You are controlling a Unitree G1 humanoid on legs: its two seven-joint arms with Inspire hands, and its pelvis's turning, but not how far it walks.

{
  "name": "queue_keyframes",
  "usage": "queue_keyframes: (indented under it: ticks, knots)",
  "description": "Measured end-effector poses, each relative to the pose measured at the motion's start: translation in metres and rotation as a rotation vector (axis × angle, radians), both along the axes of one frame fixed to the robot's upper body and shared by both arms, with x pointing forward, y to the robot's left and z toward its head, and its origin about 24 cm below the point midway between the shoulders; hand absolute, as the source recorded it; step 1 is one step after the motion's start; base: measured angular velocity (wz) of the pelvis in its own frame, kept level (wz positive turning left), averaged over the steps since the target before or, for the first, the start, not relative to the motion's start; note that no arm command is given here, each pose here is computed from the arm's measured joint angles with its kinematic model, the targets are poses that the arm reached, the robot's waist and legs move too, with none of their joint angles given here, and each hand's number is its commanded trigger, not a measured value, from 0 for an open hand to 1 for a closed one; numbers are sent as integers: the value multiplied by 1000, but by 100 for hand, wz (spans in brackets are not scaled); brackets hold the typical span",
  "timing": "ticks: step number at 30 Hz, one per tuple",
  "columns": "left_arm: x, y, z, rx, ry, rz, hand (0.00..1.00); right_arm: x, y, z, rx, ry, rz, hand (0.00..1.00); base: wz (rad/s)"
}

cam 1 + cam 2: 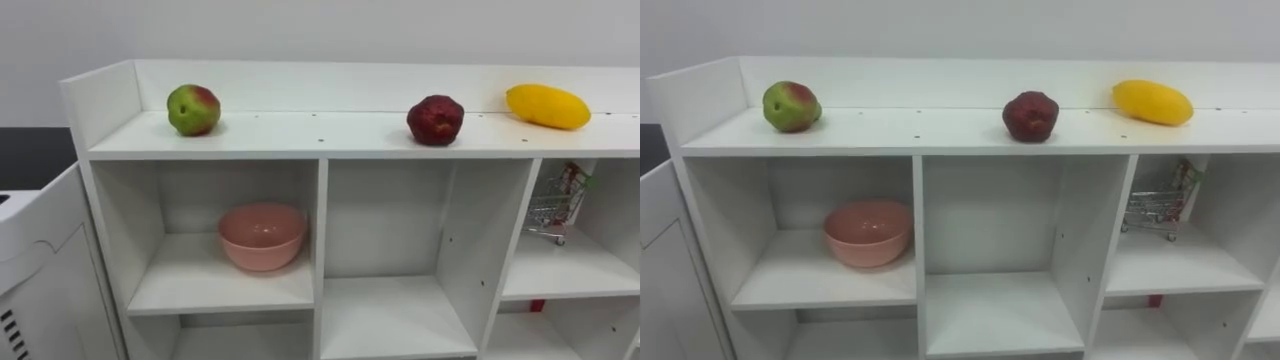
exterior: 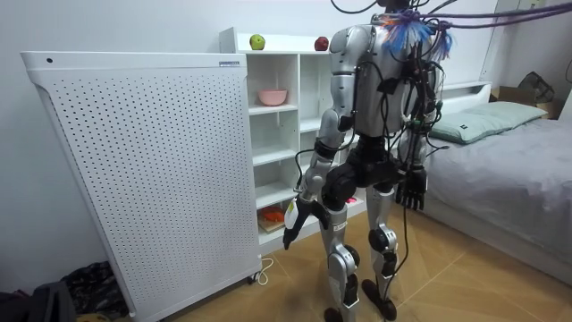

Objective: Arrange fruit in the closet

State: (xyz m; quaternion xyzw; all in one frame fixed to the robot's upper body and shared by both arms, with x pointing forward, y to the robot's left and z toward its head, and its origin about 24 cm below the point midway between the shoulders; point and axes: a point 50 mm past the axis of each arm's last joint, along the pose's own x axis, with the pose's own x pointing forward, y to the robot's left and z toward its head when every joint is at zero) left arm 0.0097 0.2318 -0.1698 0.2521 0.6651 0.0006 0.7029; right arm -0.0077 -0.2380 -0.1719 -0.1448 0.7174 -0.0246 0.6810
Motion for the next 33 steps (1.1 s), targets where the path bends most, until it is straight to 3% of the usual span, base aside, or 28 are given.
queue_keyframes:
  ticks: [2, 9, 11, 15, 18, 22, 33]
  knots:
    - [-1, 0, 0, -5, -3, 20, 0, 3, -2, 0, -29, -27, -56, 0, 0]
    - [6, 2, 1, -1, -34, 37, 0, 21, -15, 5, -108, -251, -583, 0, 2]
    - [10, 6, 3, 9, -63, 59, 0, 34, -22, 7, -127, -322, -710, 0, 5]
    - [21, 13, 6, 19, -123, 87, 0, 94, -46, 30, -175, -621, -866, 0, -9]
    - [32, 14, 8, 18, -176, 92, 0, 143, -55, 63, -176, -873, -843, 0, -5]
    - [45, 11, 9, -2, -219, 109, 0, 202, -45, 118, -122, -1205, -684, 0, -3]
    - [61, 2, 11, -54, -276, 73, 0, 257, -6, 213, -28, -1634, -399, 0, -1]
